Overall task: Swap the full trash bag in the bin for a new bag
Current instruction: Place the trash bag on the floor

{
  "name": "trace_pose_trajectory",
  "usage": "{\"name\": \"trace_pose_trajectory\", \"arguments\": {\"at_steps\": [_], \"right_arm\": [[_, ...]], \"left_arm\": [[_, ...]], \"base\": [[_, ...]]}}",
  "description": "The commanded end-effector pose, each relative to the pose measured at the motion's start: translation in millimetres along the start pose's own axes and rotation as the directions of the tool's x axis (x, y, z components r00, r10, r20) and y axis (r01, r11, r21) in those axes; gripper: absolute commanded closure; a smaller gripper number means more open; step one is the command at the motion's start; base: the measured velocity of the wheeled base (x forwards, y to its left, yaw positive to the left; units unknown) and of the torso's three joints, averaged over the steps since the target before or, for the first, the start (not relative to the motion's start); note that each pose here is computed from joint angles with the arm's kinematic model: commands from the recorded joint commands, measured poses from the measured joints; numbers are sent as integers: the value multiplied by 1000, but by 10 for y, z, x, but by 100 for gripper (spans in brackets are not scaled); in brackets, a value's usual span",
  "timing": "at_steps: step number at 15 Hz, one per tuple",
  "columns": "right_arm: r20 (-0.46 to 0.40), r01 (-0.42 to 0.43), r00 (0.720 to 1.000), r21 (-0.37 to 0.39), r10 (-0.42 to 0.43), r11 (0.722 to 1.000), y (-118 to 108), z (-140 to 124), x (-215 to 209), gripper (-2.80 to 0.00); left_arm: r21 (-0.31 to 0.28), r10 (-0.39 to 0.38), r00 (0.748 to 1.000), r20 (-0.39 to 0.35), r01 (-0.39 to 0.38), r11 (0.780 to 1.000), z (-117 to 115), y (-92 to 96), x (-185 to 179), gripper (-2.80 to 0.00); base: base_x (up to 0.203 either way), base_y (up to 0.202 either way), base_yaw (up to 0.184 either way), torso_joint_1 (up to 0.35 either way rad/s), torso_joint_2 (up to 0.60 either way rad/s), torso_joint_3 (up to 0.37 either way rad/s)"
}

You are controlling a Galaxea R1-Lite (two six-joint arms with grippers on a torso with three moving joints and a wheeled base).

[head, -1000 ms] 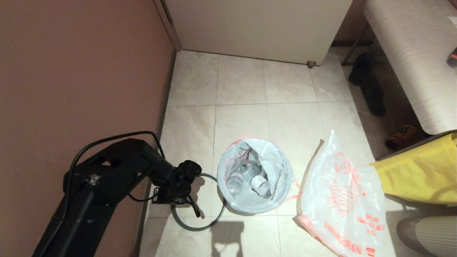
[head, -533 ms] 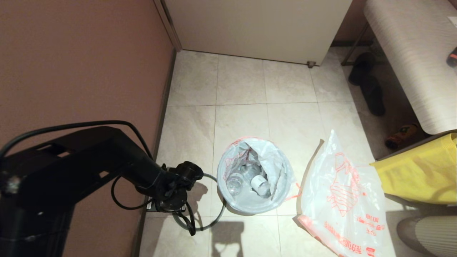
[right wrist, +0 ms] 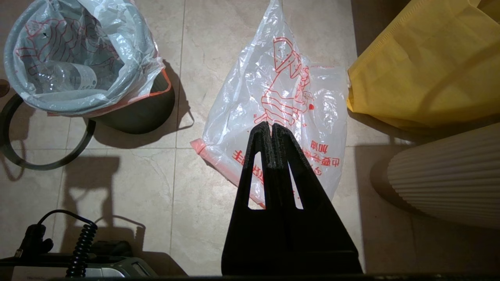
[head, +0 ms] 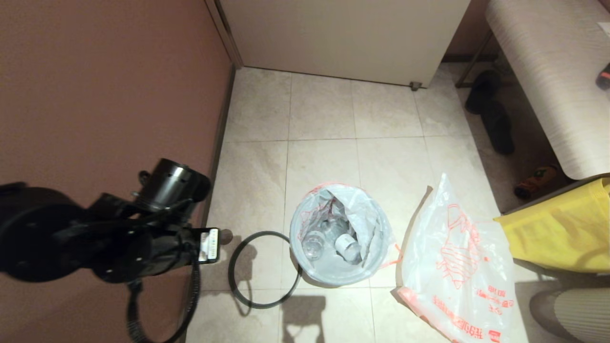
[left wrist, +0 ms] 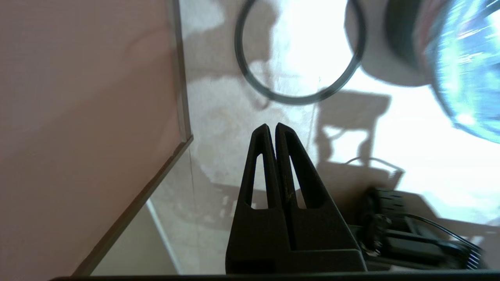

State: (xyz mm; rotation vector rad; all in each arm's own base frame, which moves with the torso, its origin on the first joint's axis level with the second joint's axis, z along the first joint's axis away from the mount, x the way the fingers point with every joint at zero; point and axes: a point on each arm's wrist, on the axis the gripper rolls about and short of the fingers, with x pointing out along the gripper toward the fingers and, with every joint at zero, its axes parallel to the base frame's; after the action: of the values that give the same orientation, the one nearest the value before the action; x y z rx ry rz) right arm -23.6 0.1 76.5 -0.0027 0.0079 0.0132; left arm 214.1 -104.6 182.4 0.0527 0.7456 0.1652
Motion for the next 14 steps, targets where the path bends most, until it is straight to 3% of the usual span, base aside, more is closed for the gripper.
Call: {"name": "trace_pose_trajectory", "arguments": {"at_steps": [1,3,5,7,9,10,12,14], "right_arm": [[0,-1,1000,0,1,1000,0,0,0,0],[0,-1,1000,0,1,1000,0,1,0,0],[-1,-1,1000,0,1,1000,0,-2,0,0],[-1,-1,1000,0,1,1000,0,-3,1,0],[0,-1,1000,0,1,1000,0,1,0,0],[-1,-1,1000,0,1,1000,0,-1,0,0],[0,-1,1000,0,1,1000,0,1,0,0],[-1,-1,1000,0,1,1000,0,-2,0,0]], "left_arm": [[-119,-69,976,209,95,988,-96,564,-840,0],[-183,-54,956,287,110,977,-328,931,-1203,0],[-279,26,938,346,77,957,-577,1228,-1445,0],[-360,127,924,360,13,933,-878,1386,-1540,0],[-452,287,906,313,-124,883,-1130,1430,-1460,0],[-484,324,889,324,-138,864,-1239,1432,-1418,0],[-485,319,881,350,-121,866,-1425,1418,-1329,0],[-450,249,885,394,-50,892,-1591,1407,-1299,0]], "base": [[0,0,0,0,0,0],[0,0,0,0,0,0],[0,0,0,0,0,0],[0,0,0,0,0,0],[0,0,0,0,0,0],[0,0,0,0,0,0],[0,0,0,0,0,0],[0,0,0,0,0,0]]}}
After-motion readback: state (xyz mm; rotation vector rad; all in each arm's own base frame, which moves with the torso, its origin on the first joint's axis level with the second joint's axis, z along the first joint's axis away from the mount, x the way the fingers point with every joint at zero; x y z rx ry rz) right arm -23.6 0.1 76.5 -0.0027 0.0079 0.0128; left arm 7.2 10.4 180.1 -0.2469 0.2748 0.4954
